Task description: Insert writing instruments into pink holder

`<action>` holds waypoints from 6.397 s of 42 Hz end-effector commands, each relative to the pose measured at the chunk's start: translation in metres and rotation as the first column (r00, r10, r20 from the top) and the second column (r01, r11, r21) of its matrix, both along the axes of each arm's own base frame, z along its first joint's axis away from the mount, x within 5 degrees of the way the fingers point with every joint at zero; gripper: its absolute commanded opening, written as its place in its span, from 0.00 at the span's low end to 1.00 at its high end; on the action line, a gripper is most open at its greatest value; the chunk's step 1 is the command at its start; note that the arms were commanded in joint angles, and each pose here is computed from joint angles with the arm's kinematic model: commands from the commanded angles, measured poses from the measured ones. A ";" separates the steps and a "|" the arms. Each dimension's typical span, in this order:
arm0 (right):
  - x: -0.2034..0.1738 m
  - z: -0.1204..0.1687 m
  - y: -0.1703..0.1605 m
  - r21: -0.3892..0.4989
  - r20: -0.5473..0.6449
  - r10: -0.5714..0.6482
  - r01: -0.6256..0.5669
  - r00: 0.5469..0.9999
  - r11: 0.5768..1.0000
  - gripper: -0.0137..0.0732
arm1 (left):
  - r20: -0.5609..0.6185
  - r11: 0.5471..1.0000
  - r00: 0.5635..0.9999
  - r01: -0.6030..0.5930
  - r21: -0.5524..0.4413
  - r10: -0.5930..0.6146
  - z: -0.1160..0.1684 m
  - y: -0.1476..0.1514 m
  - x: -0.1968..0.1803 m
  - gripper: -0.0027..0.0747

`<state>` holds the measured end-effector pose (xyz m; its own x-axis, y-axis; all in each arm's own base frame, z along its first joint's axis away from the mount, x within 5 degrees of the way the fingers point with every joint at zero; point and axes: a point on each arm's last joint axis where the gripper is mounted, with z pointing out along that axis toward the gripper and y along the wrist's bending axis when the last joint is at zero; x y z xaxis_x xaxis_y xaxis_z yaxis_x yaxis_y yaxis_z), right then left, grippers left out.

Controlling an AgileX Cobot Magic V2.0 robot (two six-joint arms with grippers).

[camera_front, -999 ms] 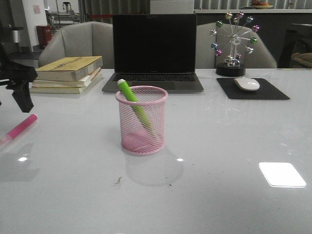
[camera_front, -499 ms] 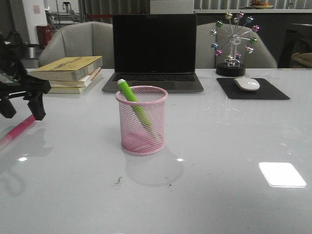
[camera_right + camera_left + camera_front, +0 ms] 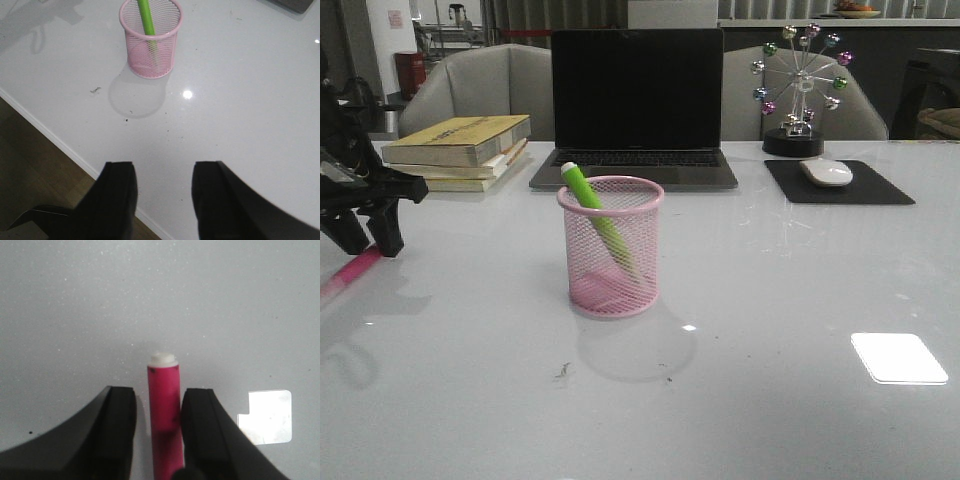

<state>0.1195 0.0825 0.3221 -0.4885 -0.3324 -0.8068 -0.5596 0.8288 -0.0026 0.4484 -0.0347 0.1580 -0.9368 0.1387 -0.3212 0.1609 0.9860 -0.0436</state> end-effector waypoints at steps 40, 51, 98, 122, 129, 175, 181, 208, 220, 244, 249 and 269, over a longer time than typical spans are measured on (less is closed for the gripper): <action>0.002 0.014 0.001 0.048 0.080 0.001 -0.005 0.997 0.999 0.62 | 0.421 0.998 0.907 0.041 -0.038 -0.022 0.122 -0.016 -0.058 0.15; 0.002 0.014 0.001 0.048 0.080 0.001 -0.005 0.997 0.999 0.62 | 0.688 0.985 0.725 0.142 -0.096 -0.038 0.157 -0.054 -0.126 0.15; 0.002 0.014 0.001 0.048 0.080 0.001 -0.005 0.997 0.999 0.62 | 0.954 0.854 0.224 0.437 -0.283 0.201 0.070 -0.219 -0.177 0.19; 0.002 0.014 0.001 0.048 0.080 0.001 -0.005 0.997 0.999 0.62 | 0.950 0.849 0.240 0.442 -0.290 0.200 0.080 -0.216 -0.180 0.48; 0.002 0.014 0.001 0.048 0.080 0.001 -0.005 0.997 0.999 0.62 | 0.929 0.867 0.369 0.456 -0.200 0.020 0.118 -0.200 -0.188 0.48; 0.003 0.014 0.002 0.054 0.087 0.001 -0.006 0.996 0.999 0.62 | 0.603 0.848 0.645 0.519 0.106 -0.470 0.173 -0.023 -0.360 0.48; 0.004 0.011 0.003 0.065 0.103 0.001 -0.008 0.995 0.998 0.62 | 0.613 0.897 0.703 0.441 0.021 -0.360 0.167 -0.020 -0.359 0.48; 0.004 0.001 0.003 0.057 0.091 0.003 -0.008 0.996 0.998 0.19 | 0.652 0.906 0.699 0.421 -0.042 -0.294 0.170 -0.023 -0.357 0.15; 0.004 0.001 0.003 0.057 0.091 0.003 -0.008 0.996 0.998 0.19 | 0.652 0.906 0.699 0.421 -0.042 -0.294 0.170 -0.023 -0.357 0.15; 0.004 0.001 0.003 0.056 0.091 0.003 -0.008 0.996 0.998 0.19 | 0.927 0.996 0.368 0.026 -0.087 0.072 0.100 0.029 -0.407 0.15; 0.004 0.001 0.003 0.056 0.091 0.003 -0.008 0.996 0.998 0.19 | 0.938 0.994 0.329 -0.003 -0.114 0.108 0.081 0.030 -0.404 0.15; 0.004 0.001 0.003 0.055 0.089 0.003 -0.008 0.996 0.998 0.19 | 0.952 0.982 0.246 0.002 -0.189 0.183 0.052 0.030 -0.394 0.15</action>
